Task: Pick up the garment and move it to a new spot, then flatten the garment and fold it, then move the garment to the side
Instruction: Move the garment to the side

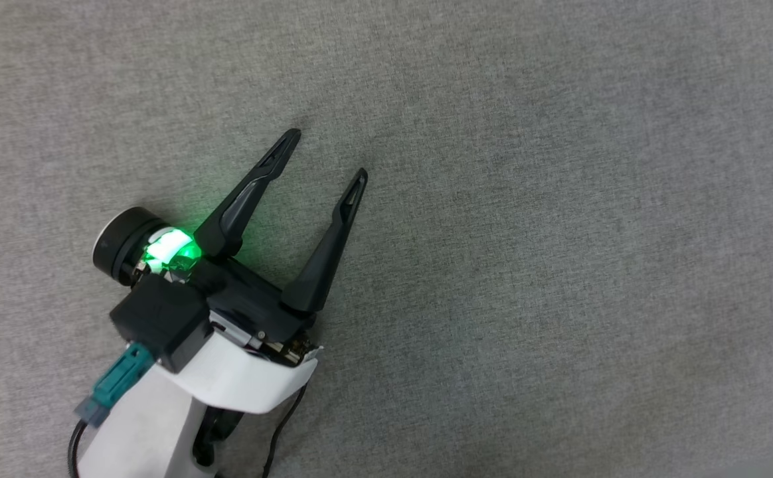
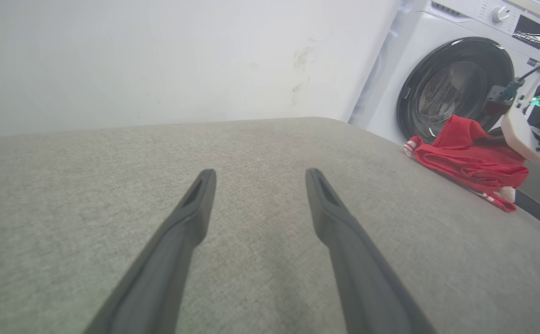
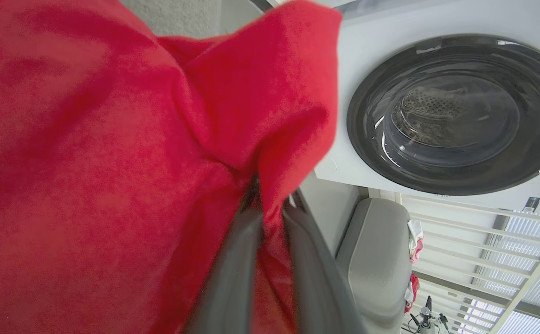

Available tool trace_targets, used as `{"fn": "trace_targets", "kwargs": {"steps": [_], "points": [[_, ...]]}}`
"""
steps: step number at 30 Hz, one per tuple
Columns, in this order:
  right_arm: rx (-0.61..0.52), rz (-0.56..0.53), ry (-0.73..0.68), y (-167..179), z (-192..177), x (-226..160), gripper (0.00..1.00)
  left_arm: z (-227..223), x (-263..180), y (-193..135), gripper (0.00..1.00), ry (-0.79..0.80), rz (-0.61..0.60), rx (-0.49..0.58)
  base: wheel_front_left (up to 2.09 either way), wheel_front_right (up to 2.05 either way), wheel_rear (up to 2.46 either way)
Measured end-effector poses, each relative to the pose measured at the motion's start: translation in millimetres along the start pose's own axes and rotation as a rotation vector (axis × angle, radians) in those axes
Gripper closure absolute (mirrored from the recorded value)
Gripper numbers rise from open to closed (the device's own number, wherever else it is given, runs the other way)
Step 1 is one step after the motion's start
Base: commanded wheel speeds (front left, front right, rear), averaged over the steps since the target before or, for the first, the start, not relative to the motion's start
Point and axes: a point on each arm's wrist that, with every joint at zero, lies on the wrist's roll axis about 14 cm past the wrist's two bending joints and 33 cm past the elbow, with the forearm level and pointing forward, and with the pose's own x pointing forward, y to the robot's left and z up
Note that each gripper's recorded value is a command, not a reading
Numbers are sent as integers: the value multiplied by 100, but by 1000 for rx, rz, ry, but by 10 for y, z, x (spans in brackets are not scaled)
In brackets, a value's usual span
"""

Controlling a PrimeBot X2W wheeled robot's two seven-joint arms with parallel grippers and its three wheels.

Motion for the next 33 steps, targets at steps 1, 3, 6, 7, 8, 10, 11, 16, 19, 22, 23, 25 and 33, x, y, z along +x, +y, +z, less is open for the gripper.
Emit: {"fn": "trace_targets", "kwargs": {"steps": [1, 3, 6, 7, 8, 10, 11, 16, 19, 22, 23, 25, 33], "points": [[9, -2, -9, 7, 22, -3, 0, 11, -4, 4, 0, 0, 3, 3, 0, 0, 0], [12, -7, -24, 9, 63, -23, 0, 41, -10, 11, 0, -1, 10, 10, 0, 0, 0], [32, -25, -68, -62, 181, -91, 0, 141, -15, -7, 0, -16, 20, 15, 0, 0, 0], [37, -37, -89, -118, 238, -123, 0, 178, -23, -20, 0, -20, 23, 16, 0, 0, 0], [47, -46, -113, -166, 303, -162, 0, 225, -29, -37, 0, -28, 29, 16, 0, 0, 0], [72, -63, -168, -256, 444, -255, 0, 335, -41, -63, 0, -47, 39, 18, 0, 0, 0], [90, -68, -205, -290, 527, -313, 0, 403, -50, -69, 0, -60, 49, 19, 0, 0, 0], [211, -75, -424, -420, 1028, -697, 0, 682, -209, -47, 0, -90, 109, 59, 0, 0, 0], [295, -55, -569, -417, 1322, -989, 0, 911, -331, 12, 0, -130, 170, 85, 0, 0, 0], [400, -25, -716, -391, 1564, -1326, 0, 1106, -505, 59, 0, -157, 227, 121, 0, 0, 0], [433, -9, -758, -353, 1621, -1438, 0, 1178, -568, 79, 0, -169, 249, 133, 0, 0, 0], [519, 34, -845, -259, 1746, -1682, 0, 1291, -708, 116, 0, -184, 294, 158, 0, 0, 0], [787, 163, -1137, 24, 2010, -2585, 0, 1565, -1223, 199, 0, -215, 434, 224, 0, 0, 0]]}}
